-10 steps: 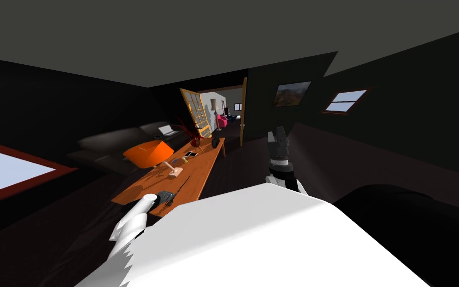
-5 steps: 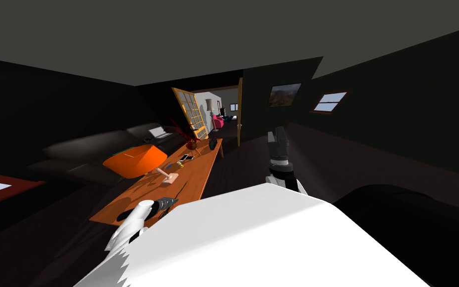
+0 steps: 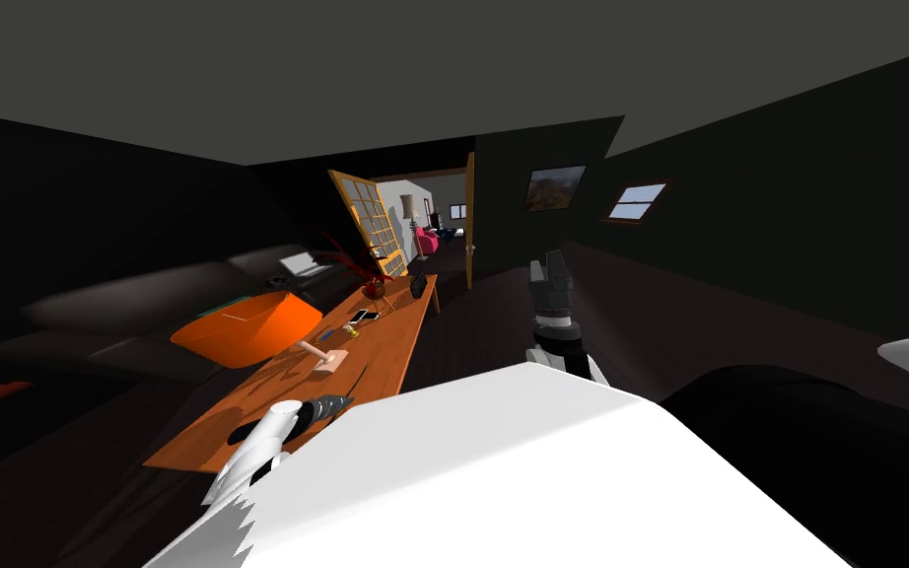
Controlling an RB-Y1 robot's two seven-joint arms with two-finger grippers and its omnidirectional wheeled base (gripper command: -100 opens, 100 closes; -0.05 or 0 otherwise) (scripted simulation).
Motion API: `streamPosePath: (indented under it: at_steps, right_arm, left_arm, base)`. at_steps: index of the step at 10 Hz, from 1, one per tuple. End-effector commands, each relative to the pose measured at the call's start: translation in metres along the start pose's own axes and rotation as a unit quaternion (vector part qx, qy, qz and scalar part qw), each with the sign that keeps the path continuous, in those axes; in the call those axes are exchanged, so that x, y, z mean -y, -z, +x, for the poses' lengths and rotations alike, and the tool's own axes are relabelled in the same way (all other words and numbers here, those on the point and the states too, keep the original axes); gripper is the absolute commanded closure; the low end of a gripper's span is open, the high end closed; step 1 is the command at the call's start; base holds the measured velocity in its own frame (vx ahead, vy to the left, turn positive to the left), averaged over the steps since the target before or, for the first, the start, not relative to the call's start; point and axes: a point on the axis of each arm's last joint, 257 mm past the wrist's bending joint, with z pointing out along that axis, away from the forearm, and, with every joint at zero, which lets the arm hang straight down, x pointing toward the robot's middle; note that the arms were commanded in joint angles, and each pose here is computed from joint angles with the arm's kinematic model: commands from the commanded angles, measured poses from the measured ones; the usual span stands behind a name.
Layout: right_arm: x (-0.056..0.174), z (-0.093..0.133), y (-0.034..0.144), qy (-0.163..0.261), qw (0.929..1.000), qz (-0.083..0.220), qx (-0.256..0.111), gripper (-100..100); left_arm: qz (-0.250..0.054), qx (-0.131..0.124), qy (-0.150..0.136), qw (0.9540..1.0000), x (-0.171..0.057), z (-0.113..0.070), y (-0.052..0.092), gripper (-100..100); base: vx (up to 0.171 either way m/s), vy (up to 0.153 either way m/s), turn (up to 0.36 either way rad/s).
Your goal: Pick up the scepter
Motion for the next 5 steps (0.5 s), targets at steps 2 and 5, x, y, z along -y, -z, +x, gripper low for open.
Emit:
streamPosePath:
  at_steps: [2,5]
  right_arm:
    - [0.0000,0.0000,0.0000,0.000,1.0000,0.000,0.000,0]
    - [0.0000,0.0000,0.0000,0.000,1.0000,0.000,0.000,0]
  left_arm:
    - [0.010,0.002,0.010,0.9999,0.0011,0.0076,-0.0040,-100]
    - [0.010,0.007,0.020,0.9997,-0.0047,0.0128,-0.0091,-100]
  base:
    - [-0.059,0.050,-0.087]
    - [-0.061,0.046,-0.078]
